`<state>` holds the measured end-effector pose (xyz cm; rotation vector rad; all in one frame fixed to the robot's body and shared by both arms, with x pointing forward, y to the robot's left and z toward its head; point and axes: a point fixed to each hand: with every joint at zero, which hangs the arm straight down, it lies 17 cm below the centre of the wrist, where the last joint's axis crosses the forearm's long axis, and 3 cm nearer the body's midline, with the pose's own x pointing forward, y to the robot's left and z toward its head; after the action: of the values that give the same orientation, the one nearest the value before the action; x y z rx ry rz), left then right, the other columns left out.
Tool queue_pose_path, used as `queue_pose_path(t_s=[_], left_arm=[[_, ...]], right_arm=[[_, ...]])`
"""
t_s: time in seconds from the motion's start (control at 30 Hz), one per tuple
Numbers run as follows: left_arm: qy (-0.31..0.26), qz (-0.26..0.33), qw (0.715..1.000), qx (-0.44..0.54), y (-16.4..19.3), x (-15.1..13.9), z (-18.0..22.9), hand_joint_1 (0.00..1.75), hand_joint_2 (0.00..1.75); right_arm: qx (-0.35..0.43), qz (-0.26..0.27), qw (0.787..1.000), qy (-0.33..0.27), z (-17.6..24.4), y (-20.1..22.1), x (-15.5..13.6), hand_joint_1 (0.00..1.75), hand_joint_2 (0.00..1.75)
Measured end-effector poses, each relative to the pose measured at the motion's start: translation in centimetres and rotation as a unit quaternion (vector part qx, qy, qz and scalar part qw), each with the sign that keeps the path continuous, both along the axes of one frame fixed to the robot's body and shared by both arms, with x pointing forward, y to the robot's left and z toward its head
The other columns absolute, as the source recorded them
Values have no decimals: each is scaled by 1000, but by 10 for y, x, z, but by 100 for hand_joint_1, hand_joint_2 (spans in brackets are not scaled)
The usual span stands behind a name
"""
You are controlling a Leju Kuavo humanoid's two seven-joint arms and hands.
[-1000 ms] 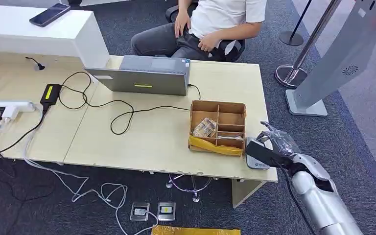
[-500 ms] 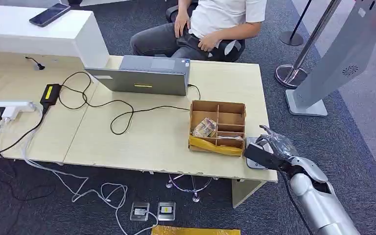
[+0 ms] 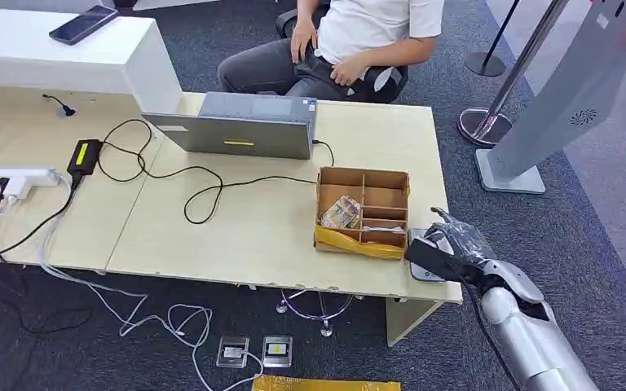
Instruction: Pass the card to the sensor for recognition and then transmit it.
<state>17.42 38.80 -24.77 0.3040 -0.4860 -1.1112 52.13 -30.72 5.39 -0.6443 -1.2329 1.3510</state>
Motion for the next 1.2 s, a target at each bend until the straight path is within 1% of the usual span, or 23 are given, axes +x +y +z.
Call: queue_pose_path(t_s=[0.9, 1.2], left_arm=[[1, -12, 1000, 5, -1, -1, -1, 0, 175], [2, -13, 1000, 6, -1, -1, -1, 0, 175]], right_arm=[[5, -1, 1000, 1, -2, 1, 5, 175, 175], [-1, -10, 1000, 6, -3, -8, 6, 175, 175]])
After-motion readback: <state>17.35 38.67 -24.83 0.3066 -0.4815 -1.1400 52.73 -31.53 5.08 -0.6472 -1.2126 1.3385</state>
